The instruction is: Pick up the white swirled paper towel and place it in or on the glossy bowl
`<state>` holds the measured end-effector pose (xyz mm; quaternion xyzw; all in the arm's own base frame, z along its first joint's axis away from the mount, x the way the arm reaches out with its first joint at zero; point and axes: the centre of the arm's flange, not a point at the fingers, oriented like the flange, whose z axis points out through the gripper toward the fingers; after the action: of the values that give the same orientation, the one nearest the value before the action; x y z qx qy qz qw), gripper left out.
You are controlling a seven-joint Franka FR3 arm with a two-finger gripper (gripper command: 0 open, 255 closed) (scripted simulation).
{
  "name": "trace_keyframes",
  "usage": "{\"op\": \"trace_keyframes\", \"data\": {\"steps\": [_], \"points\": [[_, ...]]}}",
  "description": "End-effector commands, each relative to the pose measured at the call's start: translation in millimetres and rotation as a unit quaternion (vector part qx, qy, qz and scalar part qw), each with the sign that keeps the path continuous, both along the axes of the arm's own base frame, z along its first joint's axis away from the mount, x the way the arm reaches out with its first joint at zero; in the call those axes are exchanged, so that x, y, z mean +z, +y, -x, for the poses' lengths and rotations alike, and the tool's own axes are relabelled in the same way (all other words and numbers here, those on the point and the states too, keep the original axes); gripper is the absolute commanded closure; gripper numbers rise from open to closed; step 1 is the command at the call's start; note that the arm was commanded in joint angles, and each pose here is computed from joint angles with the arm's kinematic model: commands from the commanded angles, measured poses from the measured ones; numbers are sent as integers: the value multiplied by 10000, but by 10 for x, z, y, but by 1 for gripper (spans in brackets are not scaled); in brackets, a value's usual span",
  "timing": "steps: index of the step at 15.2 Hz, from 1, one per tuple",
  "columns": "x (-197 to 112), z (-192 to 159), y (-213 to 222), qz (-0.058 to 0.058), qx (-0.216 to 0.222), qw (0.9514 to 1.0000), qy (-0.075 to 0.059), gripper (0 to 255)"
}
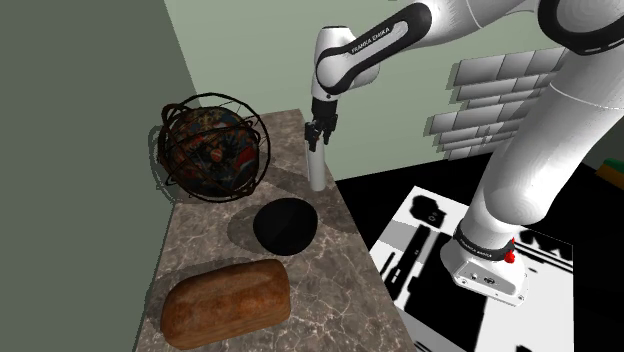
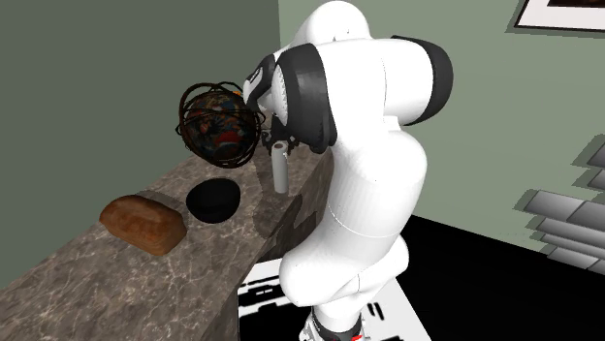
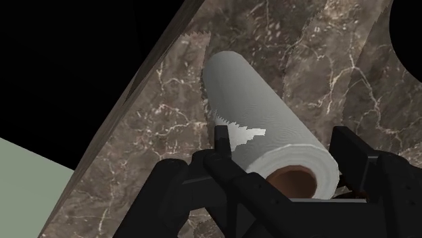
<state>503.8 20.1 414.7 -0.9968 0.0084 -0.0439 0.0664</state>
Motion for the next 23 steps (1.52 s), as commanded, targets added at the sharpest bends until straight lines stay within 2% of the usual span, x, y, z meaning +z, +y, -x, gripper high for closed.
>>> {"op": "trace_keyframes", "data": {"steps": [1, 7, 23], "points": [[-3, 0, 3, -1, 2, 10000, 3, 255], [-3, 1, 2, -1, 2, 10000, 3, 255], [841, 1, 2, -1, 2, 10000, 3, 255]]}}
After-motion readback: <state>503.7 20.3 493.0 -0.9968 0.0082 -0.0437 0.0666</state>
